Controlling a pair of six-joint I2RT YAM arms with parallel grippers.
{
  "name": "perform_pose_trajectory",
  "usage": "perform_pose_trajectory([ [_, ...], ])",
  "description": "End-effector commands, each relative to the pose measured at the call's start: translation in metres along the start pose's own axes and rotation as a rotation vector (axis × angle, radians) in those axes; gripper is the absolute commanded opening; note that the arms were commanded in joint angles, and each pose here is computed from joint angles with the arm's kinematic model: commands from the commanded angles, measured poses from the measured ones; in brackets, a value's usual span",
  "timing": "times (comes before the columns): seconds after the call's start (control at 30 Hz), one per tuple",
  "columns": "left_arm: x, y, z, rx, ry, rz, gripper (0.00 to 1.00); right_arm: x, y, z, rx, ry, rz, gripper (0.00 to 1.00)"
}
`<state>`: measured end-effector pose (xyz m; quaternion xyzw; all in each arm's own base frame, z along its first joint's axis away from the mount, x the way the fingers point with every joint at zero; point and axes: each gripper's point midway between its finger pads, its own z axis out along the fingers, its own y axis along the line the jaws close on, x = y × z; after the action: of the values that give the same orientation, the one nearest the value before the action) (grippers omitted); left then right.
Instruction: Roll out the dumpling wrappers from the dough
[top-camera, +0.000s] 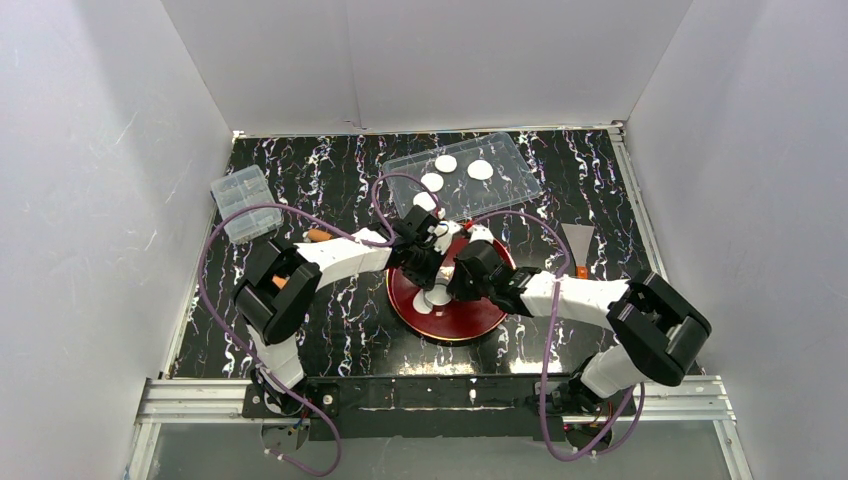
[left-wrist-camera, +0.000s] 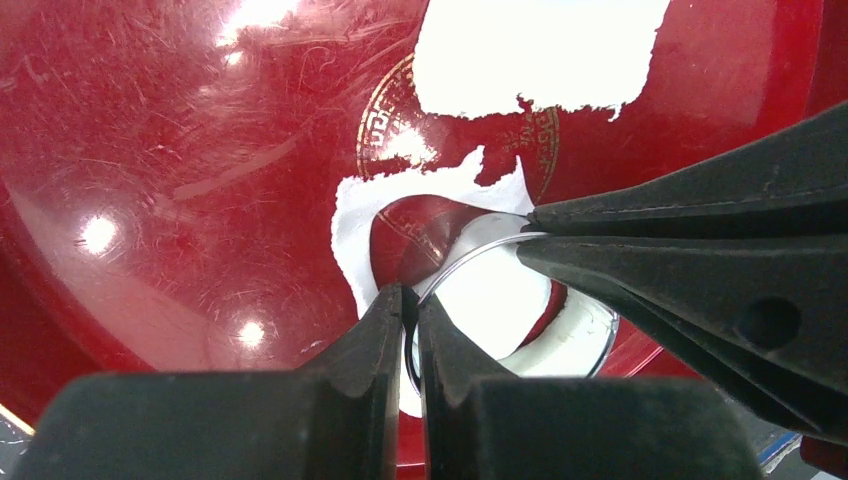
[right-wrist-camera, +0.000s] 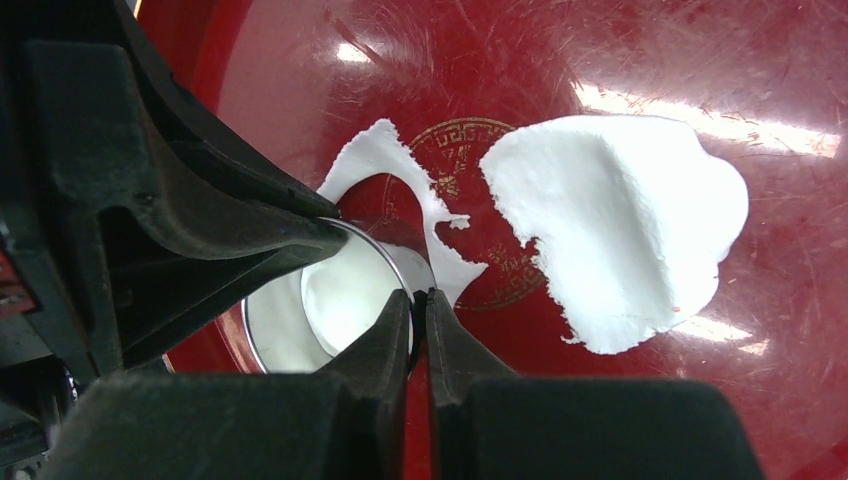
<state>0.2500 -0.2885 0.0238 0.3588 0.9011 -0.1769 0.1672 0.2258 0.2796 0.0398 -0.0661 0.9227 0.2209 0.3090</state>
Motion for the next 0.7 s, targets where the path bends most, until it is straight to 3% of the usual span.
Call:
perform_pose_trajectory([
  [0.0, 0.072, 0.024, 0.008, -0.087, 0.245, -0.050, 0.00, 0.055, -0.034, -0.010, 0.107, 0.204, -0.045, 0.01],
  [0.37, 0.052, 0.059, -0.002, -0.166, 0.195, -0.069, 0.00, 0.031, -0.004, 0.020, 0.048, 0.205, -0.079, 0.01],
  [0.67, 0.052, 0.050, 0.001, -0.122, 0.187, -0.090, 0.00, 0.037, -0.017, 0.006, 0.080, 0.211, -0.076, 0.01],
])
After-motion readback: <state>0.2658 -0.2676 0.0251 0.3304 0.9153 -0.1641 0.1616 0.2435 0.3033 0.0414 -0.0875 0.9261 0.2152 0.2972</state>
